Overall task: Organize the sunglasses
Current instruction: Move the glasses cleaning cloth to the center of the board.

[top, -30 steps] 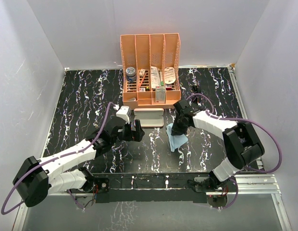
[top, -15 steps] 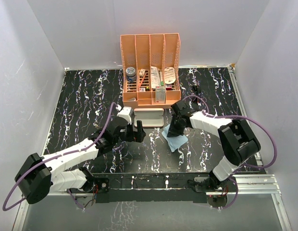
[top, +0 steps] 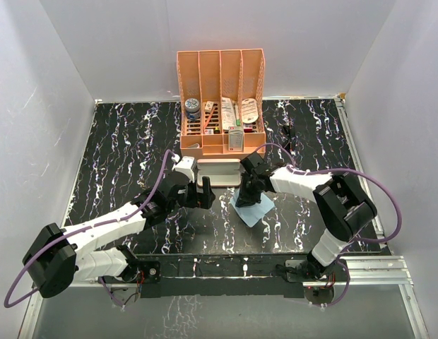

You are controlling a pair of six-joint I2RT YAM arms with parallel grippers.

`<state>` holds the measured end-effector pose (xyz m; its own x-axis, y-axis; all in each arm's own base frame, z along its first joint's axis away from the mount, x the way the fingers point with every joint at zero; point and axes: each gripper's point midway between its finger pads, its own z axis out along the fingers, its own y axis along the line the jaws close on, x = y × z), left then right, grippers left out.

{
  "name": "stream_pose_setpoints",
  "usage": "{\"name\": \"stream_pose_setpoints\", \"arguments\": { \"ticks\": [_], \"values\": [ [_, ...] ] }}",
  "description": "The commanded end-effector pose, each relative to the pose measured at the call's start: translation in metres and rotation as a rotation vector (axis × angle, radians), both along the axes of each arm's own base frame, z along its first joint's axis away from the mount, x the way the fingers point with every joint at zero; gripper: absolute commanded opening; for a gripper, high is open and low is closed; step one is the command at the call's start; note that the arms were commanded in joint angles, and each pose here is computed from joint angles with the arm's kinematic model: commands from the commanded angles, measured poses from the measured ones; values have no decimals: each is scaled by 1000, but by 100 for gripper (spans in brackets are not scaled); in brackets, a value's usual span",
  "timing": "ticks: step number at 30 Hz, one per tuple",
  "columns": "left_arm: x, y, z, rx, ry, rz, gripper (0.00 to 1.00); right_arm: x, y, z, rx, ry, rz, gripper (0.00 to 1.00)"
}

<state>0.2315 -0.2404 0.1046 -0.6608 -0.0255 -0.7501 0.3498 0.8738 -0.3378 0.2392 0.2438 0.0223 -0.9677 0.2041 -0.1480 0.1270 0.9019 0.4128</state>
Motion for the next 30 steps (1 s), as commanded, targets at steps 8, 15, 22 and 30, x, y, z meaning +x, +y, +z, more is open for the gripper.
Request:
{"name": "stream_pose_setpoints", "arguments": {
  "ticks": [8,15,22,30],
  "values": [
    [6,-4,23,-18,-51,6,99,25,-10,49,-73,-213,0,19],
    [7,-2,29,-3,-63,3,99,38,-33,82,-176,-379,80,20],
    [2,-2,25,-1,-52,-14,99,54,-68,70,-408,-419,199,22],
    [-2,-1,26,-14,-55,-27,99,58,-82,65,-494,-409,286,22]
  ]
}}
